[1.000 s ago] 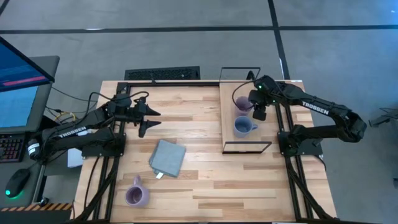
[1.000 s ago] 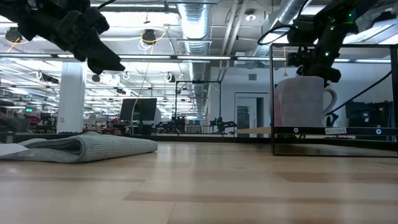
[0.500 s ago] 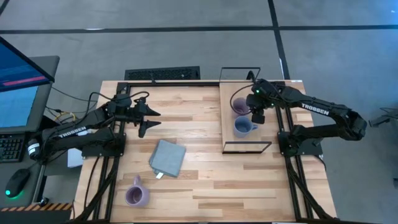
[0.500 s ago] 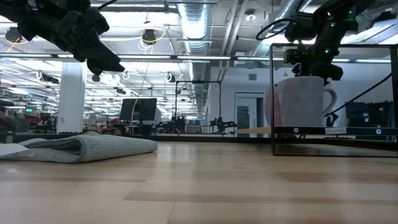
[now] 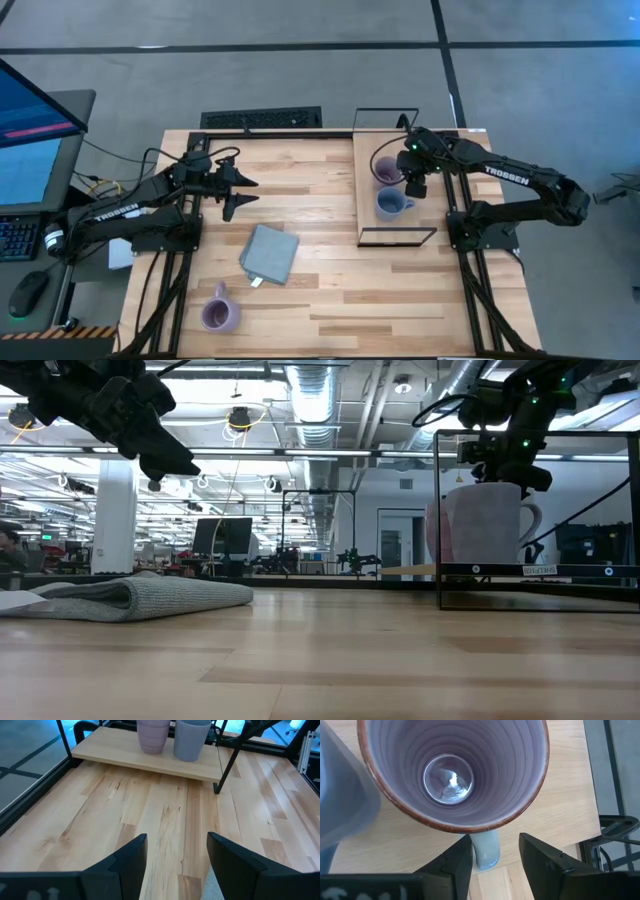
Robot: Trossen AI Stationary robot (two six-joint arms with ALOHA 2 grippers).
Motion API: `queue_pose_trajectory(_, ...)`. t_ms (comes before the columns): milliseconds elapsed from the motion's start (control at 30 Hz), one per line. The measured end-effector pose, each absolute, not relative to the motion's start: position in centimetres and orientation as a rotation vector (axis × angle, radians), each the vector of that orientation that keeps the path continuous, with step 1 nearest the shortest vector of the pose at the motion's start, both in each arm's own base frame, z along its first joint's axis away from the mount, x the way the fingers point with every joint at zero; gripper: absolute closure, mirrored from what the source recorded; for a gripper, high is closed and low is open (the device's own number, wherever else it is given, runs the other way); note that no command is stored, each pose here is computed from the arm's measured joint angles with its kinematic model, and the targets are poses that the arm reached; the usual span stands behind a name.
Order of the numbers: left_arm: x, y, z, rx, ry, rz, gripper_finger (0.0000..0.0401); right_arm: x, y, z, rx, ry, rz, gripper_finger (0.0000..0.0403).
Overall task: Stack small to large cups/mugs on shelf
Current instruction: Put the white and purple mug on the shelf, then put the purple mug on the shelf
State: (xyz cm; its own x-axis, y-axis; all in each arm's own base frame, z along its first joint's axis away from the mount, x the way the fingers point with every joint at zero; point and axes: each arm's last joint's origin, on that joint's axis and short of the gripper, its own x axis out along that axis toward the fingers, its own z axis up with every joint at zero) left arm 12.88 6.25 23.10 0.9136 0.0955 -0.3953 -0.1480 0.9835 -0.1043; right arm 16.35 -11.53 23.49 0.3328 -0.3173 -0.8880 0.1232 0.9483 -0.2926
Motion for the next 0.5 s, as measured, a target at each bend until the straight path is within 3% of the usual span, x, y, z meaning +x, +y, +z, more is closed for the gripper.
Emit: queue_pose_trajectory(500,12.88,6.25,23.11,-0.133,0.4,0.126,0.0205,16.04,-11.28,23.3,-0.168,1.239,-0.271,0.0219)
